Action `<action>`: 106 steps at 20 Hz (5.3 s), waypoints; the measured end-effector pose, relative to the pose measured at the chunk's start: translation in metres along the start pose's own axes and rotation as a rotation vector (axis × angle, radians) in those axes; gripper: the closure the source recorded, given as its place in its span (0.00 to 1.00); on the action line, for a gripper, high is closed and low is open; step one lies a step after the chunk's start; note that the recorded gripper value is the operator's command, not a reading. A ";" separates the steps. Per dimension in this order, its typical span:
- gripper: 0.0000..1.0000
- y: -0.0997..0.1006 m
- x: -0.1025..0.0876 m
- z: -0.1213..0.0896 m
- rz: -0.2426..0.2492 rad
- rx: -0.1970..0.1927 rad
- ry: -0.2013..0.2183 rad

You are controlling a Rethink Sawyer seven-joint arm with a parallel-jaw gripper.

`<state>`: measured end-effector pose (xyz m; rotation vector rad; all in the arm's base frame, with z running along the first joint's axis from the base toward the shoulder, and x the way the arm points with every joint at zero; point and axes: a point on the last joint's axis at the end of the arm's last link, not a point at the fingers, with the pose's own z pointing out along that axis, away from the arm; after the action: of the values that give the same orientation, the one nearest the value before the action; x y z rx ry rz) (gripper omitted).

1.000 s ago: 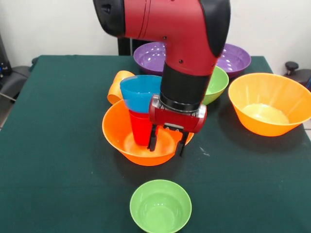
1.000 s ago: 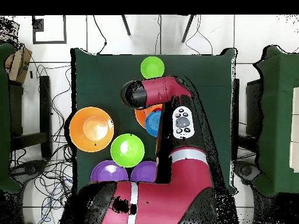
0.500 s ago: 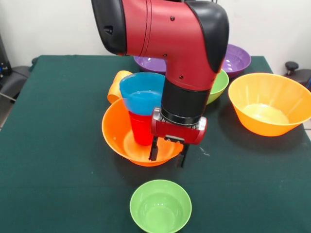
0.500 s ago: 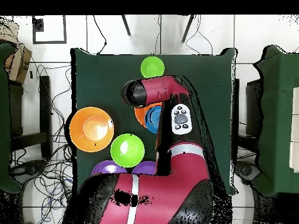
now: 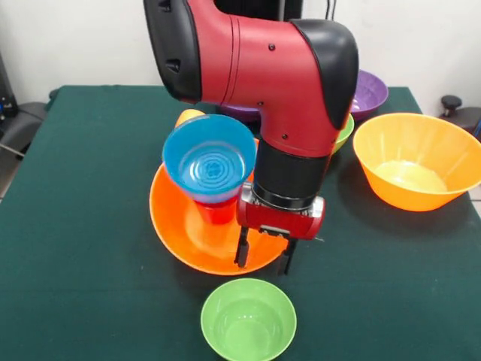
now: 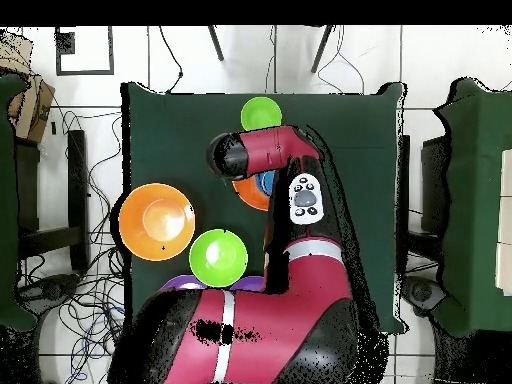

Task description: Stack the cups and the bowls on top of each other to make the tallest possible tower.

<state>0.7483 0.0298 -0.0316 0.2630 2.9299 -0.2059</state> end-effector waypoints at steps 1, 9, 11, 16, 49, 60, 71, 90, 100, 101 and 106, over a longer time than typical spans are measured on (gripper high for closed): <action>0.00 0.003 0.000 0.002 -0.003 0.000 -0.001; 0.00 0.011 -0.004 -0.019 -0.023 0.027 0.001; 0.00 0.014 -0.011 -0.042 -0.021 0.043 0.010; 0.00 0.020 -0.024 -0.085 -0.011 0.060 0.019; 0.00 0.004 -0.048 -0.165 0.039 0.089 -0.021; 0.00 0.021 -0.024 -0.168 0.031 0.087 0.019; 0.00 0.018 0.024 -0.164 0.038 0.076 0.078; 0.00 0.013 0.062 -0.180 0.098 0.031 0.123; 0.00 0.016 0.081 -0.197 0.133 -0.007 0.117; 0.00 0.018 0.082 -0.195 0.136 -0.014 0.110; 0.00 0.022 0.082 -0.191 0.137 -0.024 0.093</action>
<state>0.6396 0.0941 0.1352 0.4804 2.9884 -0.1410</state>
